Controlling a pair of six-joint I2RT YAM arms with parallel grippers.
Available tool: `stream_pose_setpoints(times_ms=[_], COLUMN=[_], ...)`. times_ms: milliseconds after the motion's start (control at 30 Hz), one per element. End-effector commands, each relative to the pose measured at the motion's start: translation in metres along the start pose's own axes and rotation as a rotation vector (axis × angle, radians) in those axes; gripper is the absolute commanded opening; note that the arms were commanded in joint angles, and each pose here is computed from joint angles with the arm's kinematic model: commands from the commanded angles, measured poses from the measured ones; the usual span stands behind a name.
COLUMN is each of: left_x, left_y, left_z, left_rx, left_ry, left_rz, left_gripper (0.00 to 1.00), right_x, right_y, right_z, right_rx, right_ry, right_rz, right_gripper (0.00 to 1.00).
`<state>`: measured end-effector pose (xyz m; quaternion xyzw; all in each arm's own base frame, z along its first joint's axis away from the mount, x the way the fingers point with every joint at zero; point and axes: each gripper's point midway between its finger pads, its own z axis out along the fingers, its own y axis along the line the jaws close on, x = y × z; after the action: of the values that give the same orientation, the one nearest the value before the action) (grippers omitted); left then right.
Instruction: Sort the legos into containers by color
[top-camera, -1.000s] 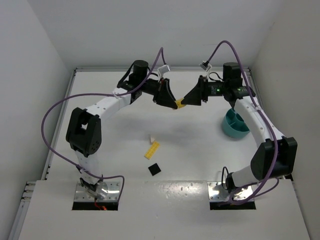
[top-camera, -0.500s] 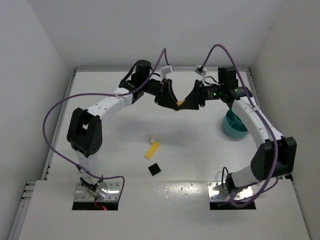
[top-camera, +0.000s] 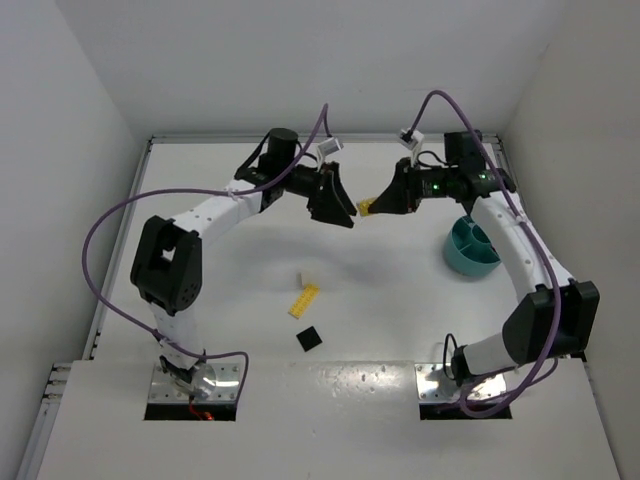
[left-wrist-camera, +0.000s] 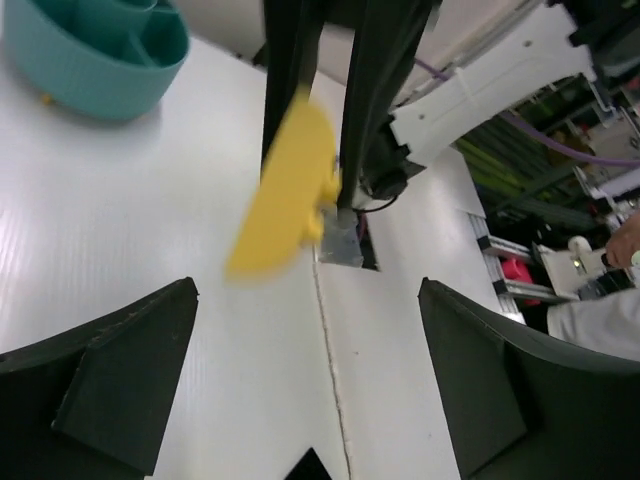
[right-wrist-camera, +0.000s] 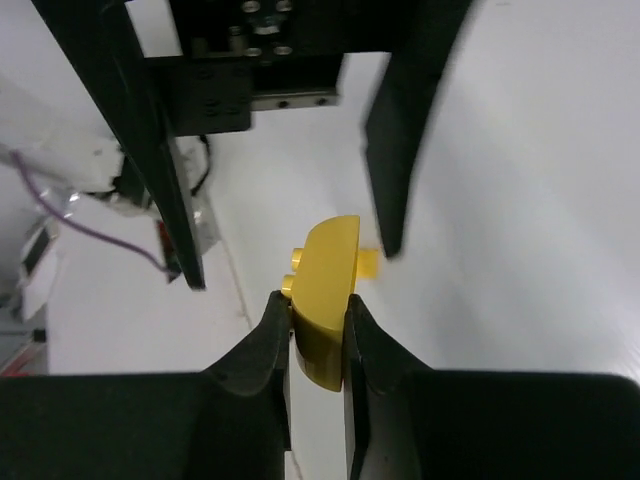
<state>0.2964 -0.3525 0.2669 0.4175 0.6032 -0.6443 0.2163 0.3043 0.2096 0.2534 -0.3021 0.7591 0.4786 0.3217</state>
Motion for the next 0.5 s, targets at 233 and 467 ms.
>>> stream_pose_setpoints(times_ms=[233,467], left_x=[0.008,0.018], left_y=[0.063,0.080], left_z=[-0.124,-0.178], left_rx=[-0.703,-1.107], left_ry=[-0.112,-0.068], left_rz=[0.000,-0.027], left_gripper=[1.00,1.00], right_x=[0.047,0.091], right_y=[-0.080,-0.116], right_z=[-0.143,-0.223], right_rx=[0.665,0.865], right_ry=[0.257,0.443], right_rz=[0.010,0.233], right_gripper=[0.00,0.00])
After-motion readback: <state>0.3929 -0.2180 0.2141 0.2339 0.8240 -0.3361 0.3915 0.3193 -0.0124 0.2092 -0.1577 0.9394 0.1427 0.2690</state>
